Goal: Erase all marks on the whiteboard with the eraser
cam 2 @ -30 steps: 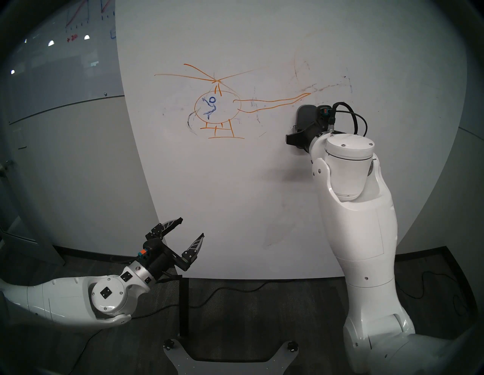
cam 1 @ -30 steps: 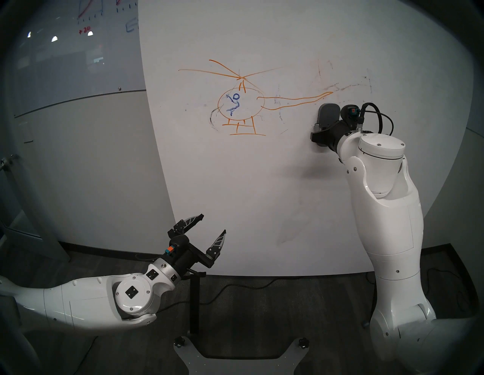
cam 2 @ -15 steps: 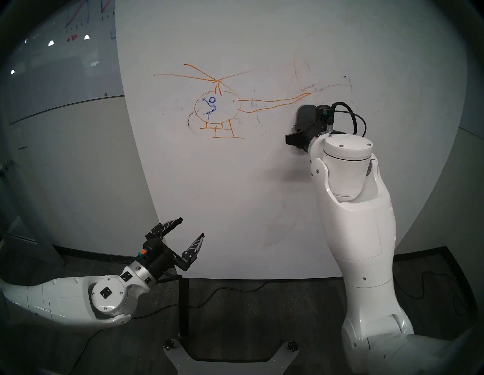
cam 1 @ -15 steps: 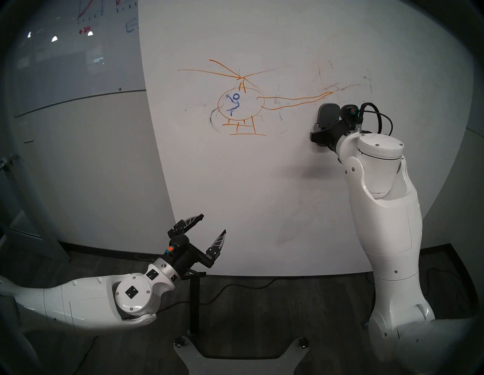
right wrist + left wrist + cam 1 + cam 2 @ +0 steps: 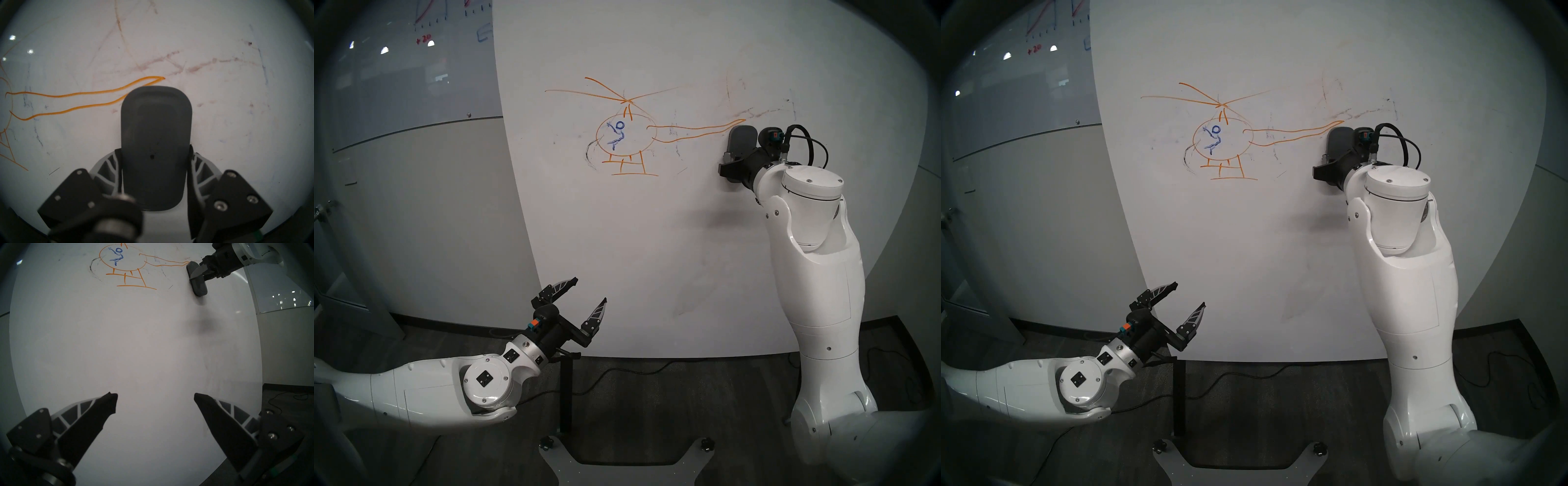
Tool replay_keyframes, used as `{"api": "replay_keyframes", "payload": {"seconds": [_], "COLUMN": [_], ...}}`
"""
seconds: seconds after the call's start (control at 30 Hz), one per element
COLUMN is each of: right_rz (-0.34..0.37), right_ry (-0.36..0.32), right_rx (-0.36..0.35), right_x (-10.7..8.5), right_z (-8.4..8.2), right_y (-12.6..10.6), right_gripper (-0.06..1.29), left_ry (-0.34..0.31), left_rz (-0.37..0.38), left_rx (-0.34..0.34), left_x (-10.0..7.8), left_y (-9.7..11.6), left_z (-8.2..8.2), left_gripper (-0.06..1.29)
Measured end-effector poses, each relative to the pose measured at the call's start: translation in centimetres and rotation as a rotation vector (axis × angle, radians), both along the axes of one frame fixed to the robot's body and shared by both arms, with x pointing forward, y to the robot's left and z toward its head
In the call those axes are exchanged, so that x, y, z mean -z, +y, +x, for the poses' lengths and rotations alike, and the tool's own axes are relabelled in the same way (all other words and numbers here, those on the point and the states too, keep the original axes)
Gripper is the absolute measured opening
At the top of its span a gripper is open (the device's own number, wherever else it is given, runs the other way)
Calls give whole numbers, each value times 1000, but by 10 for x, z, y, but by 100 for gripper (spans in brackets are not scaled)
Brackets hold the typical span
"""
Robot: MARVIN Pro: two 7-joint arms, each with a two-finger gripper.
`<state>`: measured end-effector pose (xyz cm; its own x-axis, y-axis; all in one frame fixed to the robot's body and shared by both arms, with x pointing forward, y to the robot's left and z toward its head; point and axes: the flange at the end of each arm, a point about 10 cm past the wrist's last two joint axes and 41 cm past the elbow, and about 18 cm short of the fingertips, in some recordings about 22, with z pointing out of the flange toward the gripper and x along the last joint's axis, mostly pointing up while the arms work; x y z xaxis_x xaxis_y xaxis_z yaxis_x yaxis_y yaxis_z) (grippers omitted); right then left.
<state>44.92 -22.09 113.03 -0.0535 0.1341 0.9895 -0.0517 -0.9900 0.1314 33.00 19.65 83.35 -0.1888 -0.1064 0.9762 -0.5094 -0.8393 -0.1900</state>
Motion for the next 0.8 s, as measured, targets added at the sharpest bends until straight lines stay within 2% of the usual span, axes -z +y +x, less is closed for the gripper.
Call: {"api": "replay_keyframes", "payload": {"seconds": [0.37,0.8], "right_rz": [-1,-44], "right_ry": [-33,5], "right_rx": [-6,-34], "right_x": [-20,-14], "right_z": [-14,-14], "right_y": [-1,11], "right_gripper": [53,53], "left_ry": [0,0], "left_rz": [0,0], "left_rx": [0,0], "left_x": [0,0], "left_y": [0,0], "left_z": [0,0], "left_gripper": [123,123]}}
